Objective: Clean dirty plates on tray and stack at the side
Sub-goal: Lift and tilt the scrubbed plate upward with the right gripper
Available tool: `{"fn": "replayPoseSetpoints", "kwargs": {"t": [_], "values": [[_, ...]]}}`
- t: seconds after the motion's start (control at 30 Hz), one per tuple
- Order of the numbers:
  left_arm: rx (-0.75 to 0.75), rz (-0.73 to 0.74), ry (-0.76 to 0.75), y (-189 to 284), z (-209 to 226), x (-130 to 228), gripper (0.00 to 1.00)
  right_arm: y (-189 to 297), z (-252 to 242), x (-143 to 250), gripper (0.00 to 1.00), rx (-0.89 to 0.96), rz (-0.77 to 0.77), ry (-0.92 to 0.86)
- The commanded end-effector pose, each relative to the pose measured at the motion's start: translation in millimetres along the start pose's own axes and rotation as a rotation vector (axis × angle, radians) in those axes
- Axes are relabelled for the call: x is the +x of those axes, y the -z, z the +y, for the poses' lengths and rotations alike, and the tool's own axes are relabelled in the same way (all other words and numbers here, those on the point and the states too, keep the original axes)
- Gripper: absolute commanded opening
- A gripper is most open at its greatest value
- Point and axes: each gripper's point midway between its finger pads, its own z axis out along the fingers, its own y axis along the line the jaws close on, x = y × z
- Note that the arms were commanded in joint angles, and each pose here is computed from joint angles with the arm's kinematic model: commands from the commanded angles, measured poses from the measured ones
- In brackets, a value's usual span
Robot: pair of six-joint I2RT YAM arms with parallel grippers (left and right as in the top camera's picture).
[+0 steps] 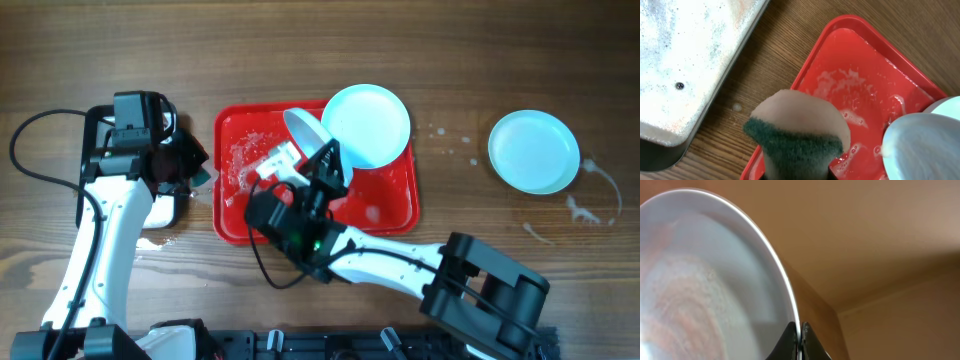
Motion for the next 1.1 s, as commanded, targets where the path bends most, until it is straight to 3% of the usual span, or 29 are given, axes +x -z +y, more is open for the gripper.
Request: {"fn": "replayPoseSetpoints", "kwargs": {"t": [0.0,0.3,0.5,0.6,0.77,1.07], "values": [[-0.01,-0.01,0.014,-1,2,-3,0.04,9,24,5,0.04,-0.087,-0.043,0.047],[-0.011,-0.011,0.014,-1,2,-4,0.04,1,-44,-35,0.04,0.054,-0.069,-0.192],[-0.01,-0.011,0.014,-1,2,-4,0.04,2,-53,-32,0.04,0.088,-0.04,-0.236],[-0.007,-0.016,0.014,-1,1,-5,0.04,1,-47,-36,0.04,0.062,-0.067,-0.211],[-0.001,-0.025,0.012,0,0,-7,0.04,3,5,-40,0.04,-0.14,-0.163,-0.085],[-0.001,-0.025,0.012,-1,0,-7,0.04,11,22,-42,0.04,-0.303,-0.18,-0.246]]}}
